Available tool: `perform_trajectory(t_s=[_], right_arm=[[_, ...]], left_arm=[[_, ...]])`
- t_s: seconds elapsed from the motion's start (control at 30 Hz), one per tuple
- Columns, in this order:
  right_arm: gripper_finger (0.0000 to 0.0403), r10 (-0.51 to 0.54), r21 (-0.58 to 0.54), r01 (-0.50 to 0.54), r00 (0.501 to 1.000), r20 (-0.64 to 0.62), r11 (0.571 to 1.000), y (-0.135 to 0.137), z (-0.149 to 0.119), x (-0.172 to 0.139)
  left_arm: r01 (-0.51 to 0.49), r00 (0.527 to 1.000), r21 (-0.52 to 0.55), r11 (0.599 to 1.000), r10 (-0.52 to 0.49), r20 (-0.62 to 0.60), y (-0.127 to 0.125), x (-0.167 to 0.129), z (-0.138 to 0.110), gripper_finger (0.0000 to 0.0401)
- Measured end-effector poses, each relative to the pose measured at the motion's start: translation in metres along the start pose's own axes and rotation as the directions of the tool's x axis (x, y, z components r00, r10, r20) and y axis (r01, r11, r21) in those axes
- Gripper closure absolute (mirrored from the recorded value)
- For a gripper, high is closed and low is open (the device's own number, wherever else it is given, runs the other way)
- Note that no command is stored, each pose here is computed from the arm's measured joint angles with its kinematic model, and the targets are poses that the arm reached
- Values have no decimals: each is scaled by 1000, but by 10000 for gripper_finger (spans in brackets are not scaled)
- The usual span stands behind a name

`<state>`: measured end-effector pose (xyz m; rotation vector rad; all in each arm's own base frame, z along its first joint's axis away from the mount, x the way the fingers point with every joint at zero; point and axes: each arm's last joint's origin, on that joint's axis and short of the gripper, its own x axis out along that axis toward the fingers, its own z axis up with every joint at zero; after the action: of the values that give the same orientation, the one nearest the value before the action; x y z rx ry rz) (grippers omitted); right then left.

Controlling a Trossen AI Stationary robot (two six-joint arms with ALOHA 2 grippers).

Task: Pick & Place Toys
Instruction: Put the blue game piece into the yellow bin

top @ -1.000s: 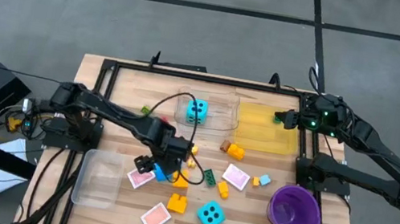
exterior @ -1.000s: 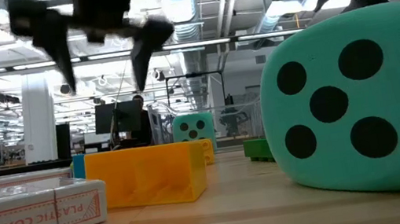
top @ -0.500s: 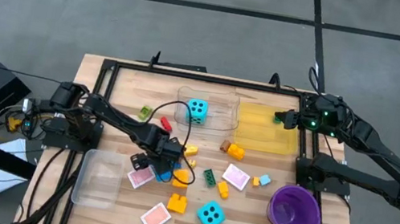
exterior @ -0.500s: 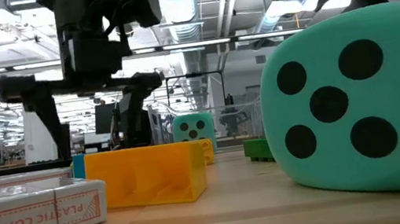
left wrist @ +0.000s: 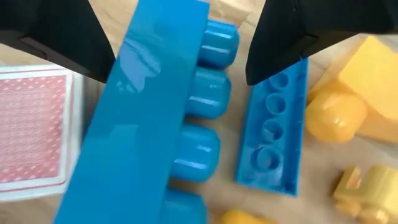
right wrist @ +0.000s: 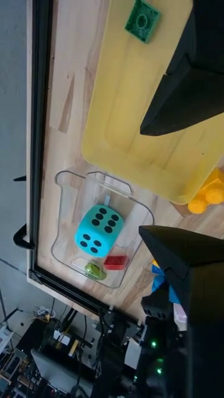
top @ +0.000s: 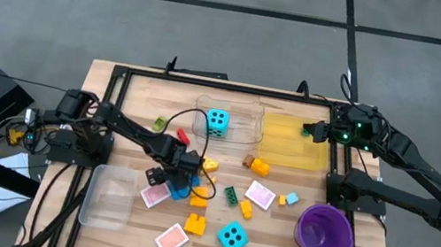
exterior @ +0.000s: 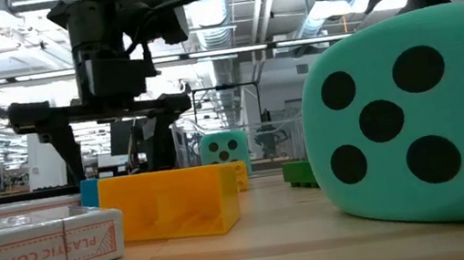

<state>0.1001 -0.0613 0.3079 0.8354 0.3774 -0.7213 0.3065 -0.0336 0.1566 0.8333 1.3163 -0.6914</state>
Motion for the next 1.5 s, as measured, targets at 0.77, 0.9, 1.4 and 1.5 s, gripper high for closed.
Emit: perform_trajectory(t_s=[0.77,0.9,1.4,1.5], right_arm=[[161,-8,-3,8,1000,-8,1000,-1,-1,0],[161,-17,-4,17,1000,-19,1000,-2,-2,0],[161,-15,-28,14,1000,-17,1000,-1,-2,0],[161,-10,-29,10,1000,-13,1000,-1,-1,0]], left_arm=[[68,997,-45,997,-67,27,5,17,-2,105],[61,998,-65,996,-59,32,6,17,-2,139],[37,999,-202,979,-35,15,8,11,-6,146],[24,999,-226,974,-19,27,7,3,-7,146]])
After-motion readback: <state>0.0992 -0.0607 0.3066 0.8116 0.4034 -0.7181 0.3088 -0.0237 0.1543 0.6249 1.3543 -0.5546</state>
